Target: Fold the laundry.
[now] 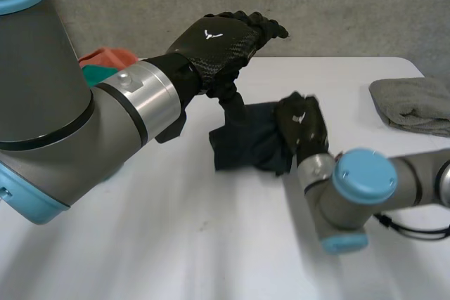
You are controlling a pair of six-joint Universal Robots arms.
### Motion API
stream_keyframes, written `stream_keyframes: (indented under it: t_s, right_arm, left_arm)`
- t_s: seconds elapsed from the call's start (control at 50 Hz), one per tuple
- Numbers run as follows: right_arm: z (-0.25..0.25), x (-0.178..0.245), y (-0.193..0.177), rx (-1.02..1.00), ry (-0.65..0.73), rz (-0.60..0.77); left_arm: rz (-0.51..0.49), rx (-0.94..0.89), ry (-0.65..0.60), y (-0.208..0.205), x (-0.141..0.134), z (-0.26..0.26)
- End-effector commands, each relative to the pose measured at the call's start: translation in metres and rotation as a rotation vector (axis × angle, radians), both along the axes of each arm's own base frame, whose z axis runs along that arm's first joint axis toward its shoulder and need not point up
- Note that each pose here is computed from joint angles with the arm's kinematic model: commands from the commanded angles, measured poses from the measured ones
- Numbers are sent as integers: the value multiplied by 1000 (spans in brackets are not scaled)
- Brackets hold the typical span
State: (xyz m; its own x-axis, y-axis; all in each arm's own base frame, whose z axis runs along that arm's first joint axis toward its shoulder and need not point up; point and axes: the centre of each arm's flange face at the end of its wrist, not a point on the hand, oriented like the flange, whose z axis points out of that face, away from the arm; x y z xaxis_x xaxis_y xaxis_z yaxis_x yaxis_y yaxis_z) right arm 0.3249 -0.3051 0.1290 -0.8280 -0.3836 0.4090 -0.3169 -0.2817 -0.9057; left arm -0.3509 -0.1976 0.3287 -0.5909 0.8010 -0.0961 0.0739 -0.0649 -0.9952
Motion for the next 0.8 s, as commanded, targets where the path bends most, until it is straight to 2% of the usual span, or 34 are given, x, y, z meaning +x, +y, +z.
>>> stream_keyframes:
  t_s: [0.02, 0.12, 0.22, 0.32, 0.38, 0.44, 0.52, 0.64, 0.8]
  right_arm:
    - [66, -14, -57, -114, -173, 24]
    - [124, -48, -112, -229, -278, -59]
    - [159, -111, -175, -305, -336, -186]
    - [149, -175, -221, -312, -319, -271]
    - [104, -221, -249, -242, -279, -243]
    - [56, -247, -259, -147, -276, -195]
    - [3, -285, -263, -68, -269, -196]
    - [-25, -319, -263, -49, -268, -198]
    - [-29, -334, -260, -34, -262, -191]
  left_arm:
    - [7, -13, 9, -2, 2, 5]
    - [13, -36, 34, -1, 6, 17]
    - [18, -45, 63, 2, 11, 28]
    - [26, -36, 71, 0, 13, 28]
    - [31, -22, 65, -3, 12, 23]
    - [30, -2, 51, -7, 9, 14]
    - [27, 20, 29, -10, 5, 3]
    - [24, 37, 15, -12, 3, -5]
    - [31, 40, 19, -14, 4, -5]
